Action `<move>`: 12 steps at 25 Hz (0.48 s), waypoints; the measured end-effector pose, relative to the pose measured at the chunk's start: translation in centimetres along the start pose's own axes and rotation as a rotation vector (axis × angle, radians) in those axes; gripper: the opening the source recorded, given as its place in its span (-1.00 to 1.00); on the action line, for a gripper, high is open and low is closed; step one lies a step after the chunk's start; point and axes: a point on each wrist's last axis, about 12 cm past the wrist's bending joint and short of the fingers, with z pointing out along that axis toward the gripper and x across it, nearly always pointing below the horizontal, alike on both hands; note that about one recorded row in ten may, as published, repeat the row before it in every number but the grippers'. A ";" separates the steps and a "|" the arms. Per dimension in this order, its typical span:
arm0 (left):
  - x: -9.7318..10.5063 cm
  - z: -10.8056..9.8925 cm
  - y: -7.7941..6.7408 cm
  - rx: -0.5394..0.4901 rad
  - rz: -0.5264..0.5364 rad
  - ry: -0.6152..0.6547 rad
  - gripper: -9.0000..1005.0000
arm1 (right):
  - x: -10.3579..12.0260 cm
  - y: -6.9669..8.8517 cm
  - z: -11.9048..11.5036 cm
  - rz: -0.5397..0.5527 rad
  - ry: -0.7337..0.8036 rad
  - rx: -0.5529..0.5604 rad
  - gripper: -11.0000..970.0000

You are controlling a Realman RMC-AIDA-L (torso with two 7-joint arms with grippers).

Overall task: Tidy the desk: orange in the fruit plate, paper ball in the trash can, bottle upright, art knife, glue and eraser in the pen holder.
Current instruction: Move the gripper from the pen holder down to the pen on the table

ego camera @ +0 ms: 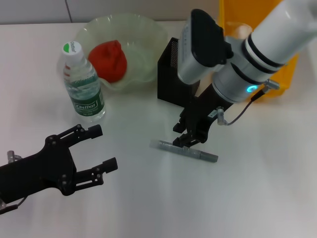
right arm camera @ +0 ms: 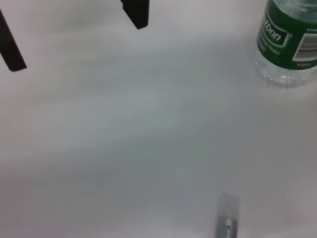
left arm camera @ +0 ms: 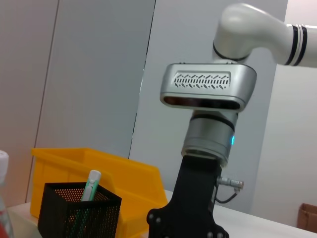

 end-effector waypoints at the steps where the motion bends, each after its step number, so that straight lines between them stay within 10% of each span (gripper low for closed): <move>1: 0.0 0.0 0.0 0.000 0.000 0.000 0.68 | -0.3 0.0 0.0 -0.001 0.014 -0.001 -0.36; 12: 0.0 0.0 0.0 0.001 0.000 0.002 0.68 | -2.3 0.5 0.9 -0.034 0.156 0.019 -0.40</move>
